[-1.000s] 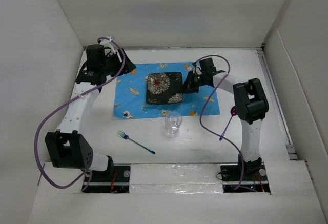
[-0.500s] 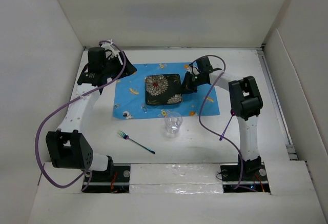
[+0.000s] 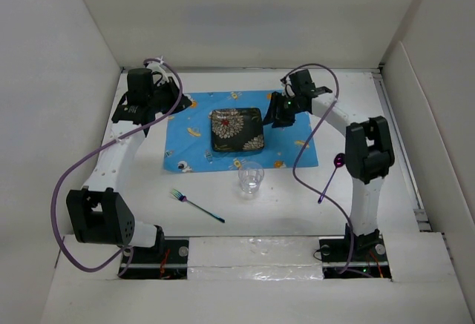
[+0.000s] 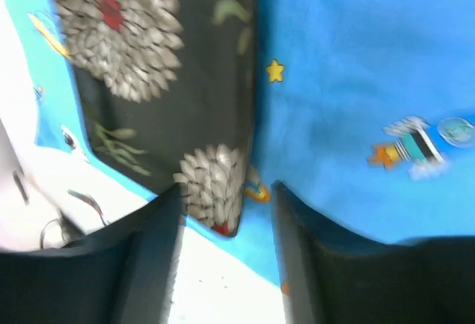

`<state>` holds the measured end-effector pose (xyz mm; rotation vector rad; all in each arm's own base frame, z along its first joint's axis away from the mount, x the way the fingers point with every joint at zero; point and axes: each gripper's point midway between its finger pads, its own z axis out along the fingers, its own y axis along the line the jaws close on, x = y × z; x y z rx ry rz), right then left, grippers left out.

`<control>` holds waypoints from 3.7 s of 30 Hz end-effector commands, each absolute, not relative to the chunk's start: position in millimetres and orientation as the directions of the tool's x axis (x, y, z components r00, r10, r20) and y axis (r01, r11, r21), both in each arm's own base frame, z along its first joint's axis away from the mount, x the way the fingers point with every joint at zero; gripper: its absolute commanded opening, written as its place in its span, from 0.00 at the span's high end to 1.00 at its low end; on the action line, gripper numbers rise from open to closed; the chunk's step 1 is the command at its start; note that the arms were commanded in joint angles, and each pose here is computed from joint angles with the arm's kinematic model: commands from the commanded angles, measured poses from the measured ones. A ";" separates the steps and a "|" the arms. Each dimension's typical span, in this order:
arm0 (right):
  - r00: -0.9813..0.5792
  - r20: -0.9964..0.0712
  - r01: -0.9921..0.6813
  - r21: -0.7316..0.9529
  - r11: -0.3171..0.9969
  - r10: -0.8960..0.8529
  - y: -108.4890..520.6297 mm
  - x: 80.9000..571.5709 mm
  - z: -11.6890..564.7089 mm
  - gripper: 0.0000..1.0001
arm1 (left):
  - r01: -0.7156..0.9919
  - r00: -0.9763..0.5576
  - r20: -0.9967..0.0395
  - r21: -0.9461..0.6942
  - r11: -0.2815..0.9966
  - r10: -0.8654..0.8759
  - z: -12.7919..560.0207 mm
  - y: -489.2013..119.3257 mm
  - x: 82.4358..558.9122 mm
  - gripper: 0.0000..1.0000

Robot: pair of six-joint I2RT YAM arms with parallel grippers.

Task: Set the dinner table for one person

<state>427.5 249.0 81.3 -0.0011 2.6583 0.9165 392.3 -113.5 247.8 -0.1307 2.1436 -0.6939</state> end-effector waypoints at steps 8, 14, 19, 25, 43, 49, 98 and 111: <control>-0.794 -0.593 -0.428 0.389 0.816 -0.134 251.2 306.1 176.6 0.66 | 0.250 -0.532 -0.797 -0.470 0.847 -0.285 307.7 -114.3 388.3 0.82; -0.818 -0.513 -0.464 0.326 0.823 -0.258 270.6 251.6 145.2 0.38 | 0.228 -0.503 -0.825 -0.415 0.881 -0.259 311.2 -106.4 388.2 0.63; -0.827 -0.512 -0.415 0.273 0.868 -0.235 270.8 255.7 128.4 0.40 | 0.244 -0.548 -0.794 -0.452 0.858 -0.262 298.1 -114.6 383.6 0.63; -0.838 -0.500 -0.378 0.237 0.895 -0.221 271.8 263.6 112.1 0.44 | 0.256 -0.527 -0.804 -0.458 0.851 -0.274 305.4 -115.7 382.2 0.63; -0.725 -0.688 -0.225 0.297 0.928 0.045 223.7 366.0 229.0 1.00 | 0.252 -0.557 -0.782 -0.480 0.841 -0.280 290.5 -119.0 378.7 0.63; -0.715 -0.677 -0.002 0.253 0.967 0.176 158.4 472.5 216.3 1.00 | 0.269 -0.559 -0.782 -0.487 0.831 -0.277 292.5 -124.6 378.4 0.63; -0.497 -0.668 0.288 0.475 0.832 0.553 37.4 453.1 231.1 1.00 | 0.366 -0.615 -0.784 -0.379 0.850 -0.085 274.3 -196.9 359.8 1.00; -0.611 -0.420 0.552 0.381 0.742 0.671 26.4 262.8 110.8 0.65 | 0.467 -0.614 -0.789 -0.377 0.800 -0.013 261.9 -233.3 311.0 0.83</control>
